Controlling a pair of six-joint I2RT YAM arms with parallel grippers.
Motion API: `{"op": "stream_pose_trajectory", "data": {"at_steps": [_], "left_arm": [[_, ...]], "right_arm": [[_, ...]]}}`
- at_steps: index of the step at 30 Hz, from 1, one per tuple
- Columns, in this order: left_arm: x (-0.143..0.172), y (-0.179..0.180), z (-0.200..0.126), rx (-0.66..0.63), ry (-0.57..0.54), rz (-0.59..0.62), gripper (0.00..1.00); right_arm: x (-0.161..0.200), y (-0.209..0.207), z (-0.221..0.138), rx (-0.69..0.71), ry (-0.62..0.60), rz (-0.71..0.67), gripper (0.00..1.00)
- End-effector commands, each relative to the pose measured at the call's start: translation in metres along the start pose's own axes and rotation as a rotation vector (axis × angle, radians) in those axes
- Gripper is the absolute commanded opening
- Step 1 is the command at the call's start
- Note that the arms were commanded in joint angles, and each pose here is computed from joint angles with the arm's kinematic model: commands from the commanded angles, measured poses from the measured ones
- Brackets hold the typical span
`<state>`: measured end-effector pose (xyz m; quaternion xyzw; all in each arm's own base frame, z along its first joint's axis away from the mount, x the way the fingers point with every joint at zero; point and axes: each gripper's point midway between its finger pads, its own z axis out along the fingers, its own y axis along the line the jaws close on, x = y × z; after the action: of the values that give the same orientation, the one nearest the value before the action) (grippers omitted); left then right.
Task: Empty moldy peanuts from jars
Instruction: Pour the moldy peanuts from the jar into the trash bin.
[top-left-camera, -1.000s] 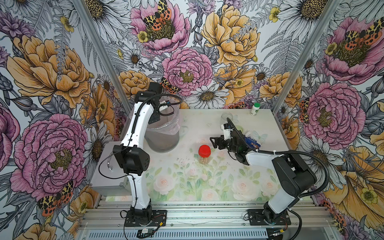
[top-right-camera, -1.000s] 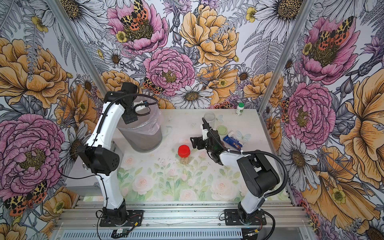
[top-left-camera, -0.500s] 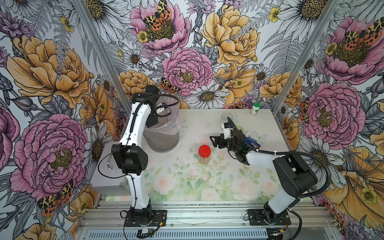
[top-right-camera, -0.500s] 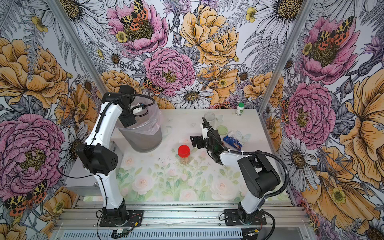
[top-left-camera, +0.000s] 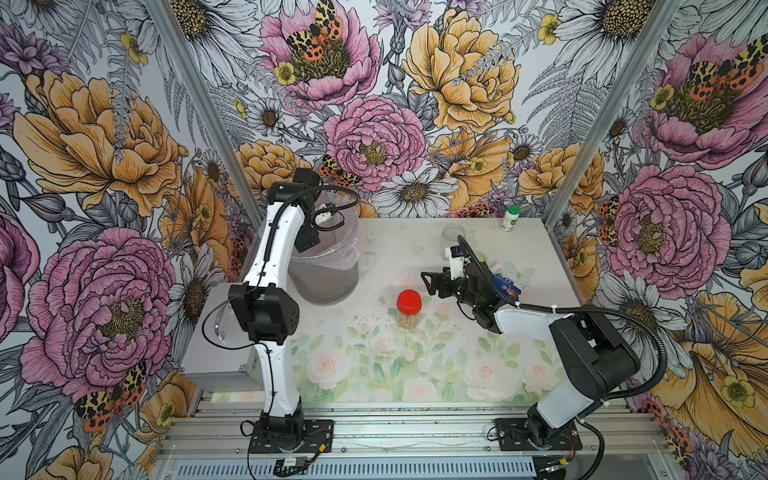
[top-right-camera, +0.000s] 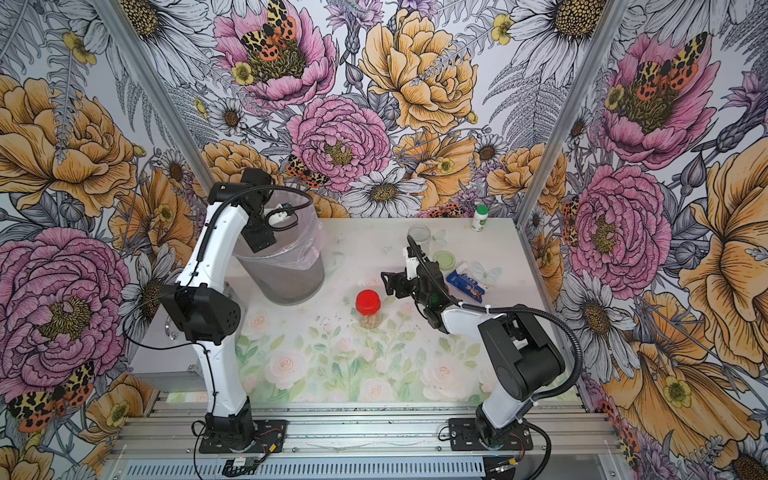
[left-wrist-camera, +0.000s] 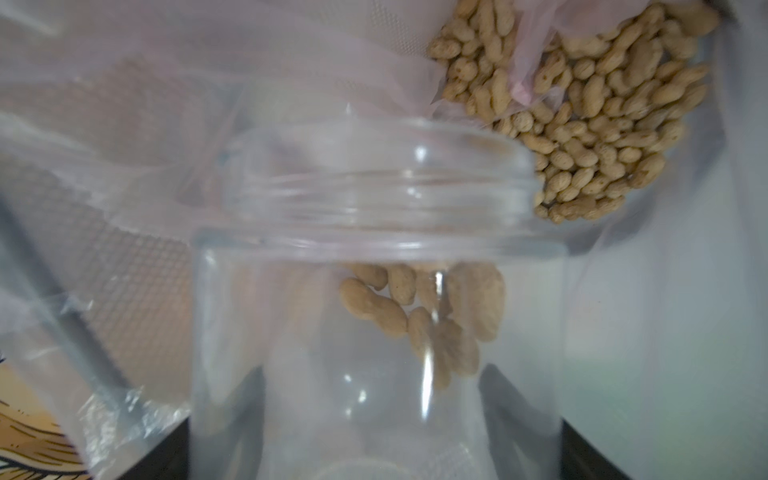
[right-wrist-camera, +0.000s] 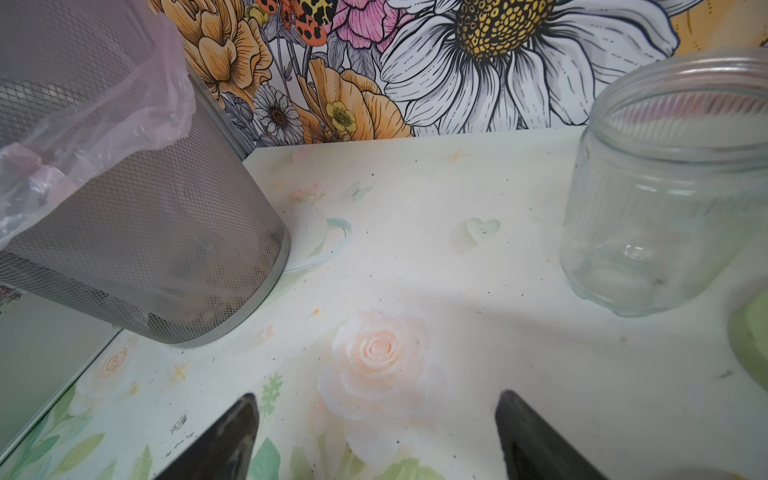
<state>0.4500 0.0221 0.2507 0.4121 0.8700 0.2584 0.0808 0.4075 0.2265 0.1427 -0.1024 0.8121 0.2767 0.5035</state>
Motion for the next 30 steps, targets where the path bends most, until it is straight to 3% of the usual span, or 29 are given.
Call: {"op": "stream_pose_trajectory", "data": {"at_steps": [1, 3, 4, 5, 7, 8, 10, 12, 15, 17, 18, 19, 20, 22, 23, 24, 26, 27, 29, 30], "left_arm": [[-0.026, -0.013, -0.027, -0.012, -0.111, 0.037, 0.26], [0.032, 0.016, -0.026, -0.036, -0.059, -0.117, 0.27], [0.046, 0.03, -0.024, -0.08, -0.003, -0.148, 0.27], [0.031, 0.03, -0.022, -0.105, 0.004, -0.085, 0.27], [-0.032, -0.005, -0.031, -0.073, -0.102, 0.096, 0.27], [-0.038, -0.008, -0.039, -0.055, -0.14, 0.078, 0.27], [0.008, 0.023, -0.036, -0.046, -0.129, -0.097, 0.28], [0.037, 0.032, -0.015, -0.054, -0.022, -0.142, 0.28], [-0.02, -0.024, -0.006, 0.025, -0.055, 0.093, 0.27], [0.011, -0.002, -0.015, 0.012, -0.076, -0.038, 0.28], [0.045, 0.019, -0.017, -0.023, -0.043, -0.143, 0.28], [0.057, 0.034, -0.014, -0.06, 0.0, -0.201, 0.29], [0.04, 0.026, -0.01, -0.051, -0.01, -0.134, 0.29], [-0.025, -0.013, -0.013, -0.014, -0.087, 0.087, 0.29], [-0.04, -0.016, -0.022, -0.014, -0.13, 0.096, 0.29], [-0.032, 0.001, -0.029, -0.029, -0.157, 0.012, 0.29], [0.016, 0.036, -0.031, -0.053, -0.147, -0.176, 0.31], [0.019, 0.035, -0.027, -0.051, -0.127, -0.183, 0.32], [-0.008, -0.012, -0.021, 0.029, -0.133, 0.013, 0.3], [-0.014, -0.018, -0.019, 0.035, -0.127, 0.027, 0.3]], "right_arm": [[-0.019, 0.007, 0.003, -0.034, -0.057, -0.022, 0.89], [-0.016, 0.005, 0.003, -0.021, -0.027, -0.019, 0.88], [-0.013, 0.002, 0.0, -0.007, -0.04, -0.017, 0.88], [-0.014, -0.001, -0.002, 0.005, -0.062, -0.01, 0.9], [-0.016, 0.0, 0.001, -0.018, -0.077, 0.001, 0.9], [-0.018, 0.004, 0.005, -0.039, -0.066, -0.006, 0.9], [-0.018, 0.004, 0.006, -0.029, -0.041, -0.004, 0.88], [-0.022, -0.002, -0.005, 0.007, -0.092, -0.006, 0.89], [-0.026, -0.003, -0.002, -0.005, -0.113, -0.011, 0.91], [-0.027, 0.001, 0.005, -0.027, -0.078, -0.026, 0.88], [-0.028, -0.002, 0.002, -0.006, -0.075, -0.024, 0.88], [-0.026, -0.005, -0.003, 0.013, -0.091, -0.023, 0.89], [-0.026, -0.008, -0.006, 0.021, -0.121, -0.021, 0.91], [-0.027, -0.007, 0.0, -0.01, -0.119, -0.011, 0.91], [-0.028, -0.002, 0.006, -0.036, -0.095, -0.014, 0.9], [-0.028, -0.001, 0.009, -0.035, -0.074, -0.01, 0.88], [-0.029, -0.004, 0.002, -0.013, -0.095, -0.003, 0.88], [-0.03, -0.006, -0.003, -0.001, -0.125, 0.0, 0.9], [-0.032, -0.007, -0.002, -0.008, -0.139, 0.008, 0.91], [-0.034, -0.004, 0.002, -0.031, -0.126, 0.005, 0.9]]}}
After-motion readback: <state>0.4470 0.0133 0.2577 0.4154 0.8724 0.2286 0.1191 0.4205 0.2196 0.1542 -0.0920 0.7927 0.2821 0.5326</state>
